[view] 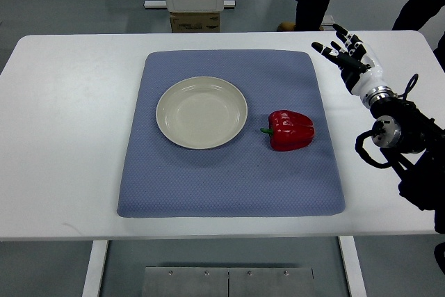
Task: Place red pepper on plate with right hand
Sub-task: 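Raise the right hand and open its fingers above the mat, then reach the right hand down over the red bell pepper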
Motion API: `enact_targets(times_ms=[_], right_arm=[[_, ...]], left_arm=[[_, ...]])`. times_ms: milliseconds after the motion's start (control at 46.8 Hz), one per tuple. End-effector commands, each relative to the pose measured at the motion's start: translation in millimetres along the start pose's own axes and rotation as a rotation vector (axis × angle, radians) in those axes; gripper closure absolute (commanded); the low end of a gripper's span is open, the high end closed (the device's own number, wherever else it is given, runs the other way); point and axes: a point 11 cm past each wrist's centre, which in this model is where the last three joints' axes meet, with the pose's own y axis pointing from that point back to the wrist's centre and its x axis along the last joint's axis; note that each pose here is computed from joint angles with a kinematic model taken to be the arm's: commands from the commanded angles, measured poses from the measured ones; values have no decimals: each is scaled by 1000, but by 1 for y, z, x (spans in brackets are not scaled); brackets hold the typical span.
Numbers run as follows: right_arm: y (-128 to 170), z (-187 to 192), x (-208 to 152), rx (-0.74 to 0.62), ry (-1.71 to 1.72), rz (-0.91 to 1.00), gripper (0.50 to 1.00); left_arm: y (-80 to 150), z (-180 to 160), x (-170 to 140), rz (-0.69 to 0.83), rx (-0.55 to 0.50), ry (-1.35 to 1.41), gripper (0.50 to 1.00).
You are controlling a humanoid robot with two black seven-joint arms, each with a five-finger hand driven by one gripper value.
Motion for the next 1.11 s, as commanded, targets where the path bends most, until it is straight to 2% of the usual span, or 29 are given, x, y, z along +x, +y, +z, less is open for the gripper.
enact_targets(times_ms=[0,1089], right_arm=[[0,1,-2,-4,5,-13,500],[-4,-15,-5,14,20,-68,500]], left_arm=[[0,0,0,0,0,1,500],[0,0,0,0,0,0,500]])
